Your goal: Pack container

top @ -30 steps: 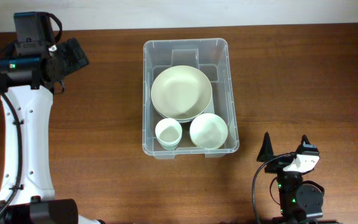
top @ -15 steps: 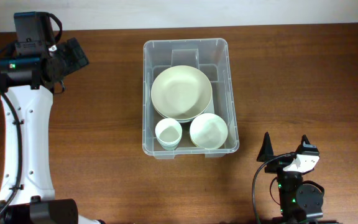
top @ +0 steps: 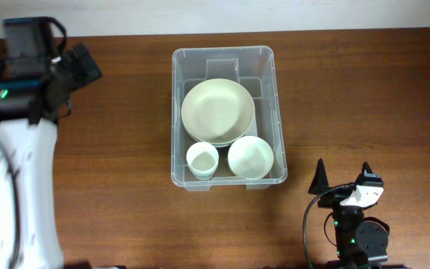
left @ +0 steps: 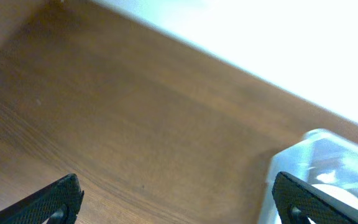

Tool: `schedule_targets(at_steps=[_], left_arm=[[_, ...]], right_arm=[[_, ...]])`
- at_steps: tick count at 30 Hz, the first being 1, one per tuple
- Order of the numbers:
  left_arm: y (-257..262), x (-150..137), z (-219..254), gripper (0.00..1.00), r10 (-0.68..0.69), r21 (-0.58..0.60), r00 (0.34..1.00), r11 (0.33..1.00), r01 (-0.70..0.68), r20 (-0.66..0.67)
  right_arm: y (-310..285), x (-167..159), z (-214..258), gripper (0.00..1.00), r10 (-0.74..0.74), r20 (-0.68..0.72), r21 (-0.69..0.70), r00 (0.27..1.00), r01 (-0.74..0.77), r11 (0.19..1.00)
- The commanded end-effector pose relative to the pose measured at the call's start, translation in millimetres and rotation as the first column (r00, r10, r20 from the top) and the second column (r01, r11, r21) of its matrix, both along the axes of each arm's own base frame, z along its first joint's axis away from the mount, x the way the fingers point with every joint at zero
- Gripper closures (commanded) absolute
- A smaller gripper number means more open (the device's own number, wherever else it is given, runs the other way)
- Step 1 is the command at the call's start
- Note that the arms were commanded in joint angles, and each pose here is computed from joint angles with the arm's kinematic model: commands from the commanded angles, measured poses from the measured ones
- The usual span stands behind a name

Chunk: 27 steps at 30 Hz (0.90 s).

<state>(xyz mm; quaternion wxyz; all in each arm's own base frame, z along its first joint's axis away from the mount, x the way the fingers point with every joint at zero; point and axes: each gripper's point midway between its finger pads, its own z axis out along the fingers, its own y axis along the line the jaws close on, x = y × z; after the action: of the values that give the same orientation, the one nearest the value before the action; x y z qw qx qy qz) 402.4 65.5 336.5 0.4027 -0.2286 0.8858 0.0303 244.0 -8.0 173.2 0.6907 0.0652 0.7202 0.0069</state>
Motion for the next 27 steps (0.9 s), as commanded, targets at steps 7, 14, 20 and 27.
schedule_targets(at_steps=[7,14,20,27], left_arm=[[-21.7,-138.5,56.0,0.00,-0.033,0.023,0.962,0.999,0.027,0.273],[-29.1,-184.2,-21.6,0.01,-0.058,0.024,0.907,0.998,0.053,0.417],[-29.4,-180.2,-64.1,0.00,-0.064,0.040,0.817,0.998,0.050,0.572],[-28.6,-161.0,-116.6,0.00,-0.068,0.050,0.765,0.998,0.047,0.641]], right_arm=[[-2.5,-0.4,-1.9,0.01,-0.016,0.002,0.001,1.000,0.016,1.000],[-2.5,-0.4,-1.9,0.01,-0.016,0.002,0.001,1.000,0.016,1.000],[-2.5,-0.4,-2.0,0.01,-0.016,0.002,0.001,1.000,0.016,1.000],[-2.5,-0.4,-1.9,0.01,-0.016,0.002,0.001,1.000,0.016,1.000]])
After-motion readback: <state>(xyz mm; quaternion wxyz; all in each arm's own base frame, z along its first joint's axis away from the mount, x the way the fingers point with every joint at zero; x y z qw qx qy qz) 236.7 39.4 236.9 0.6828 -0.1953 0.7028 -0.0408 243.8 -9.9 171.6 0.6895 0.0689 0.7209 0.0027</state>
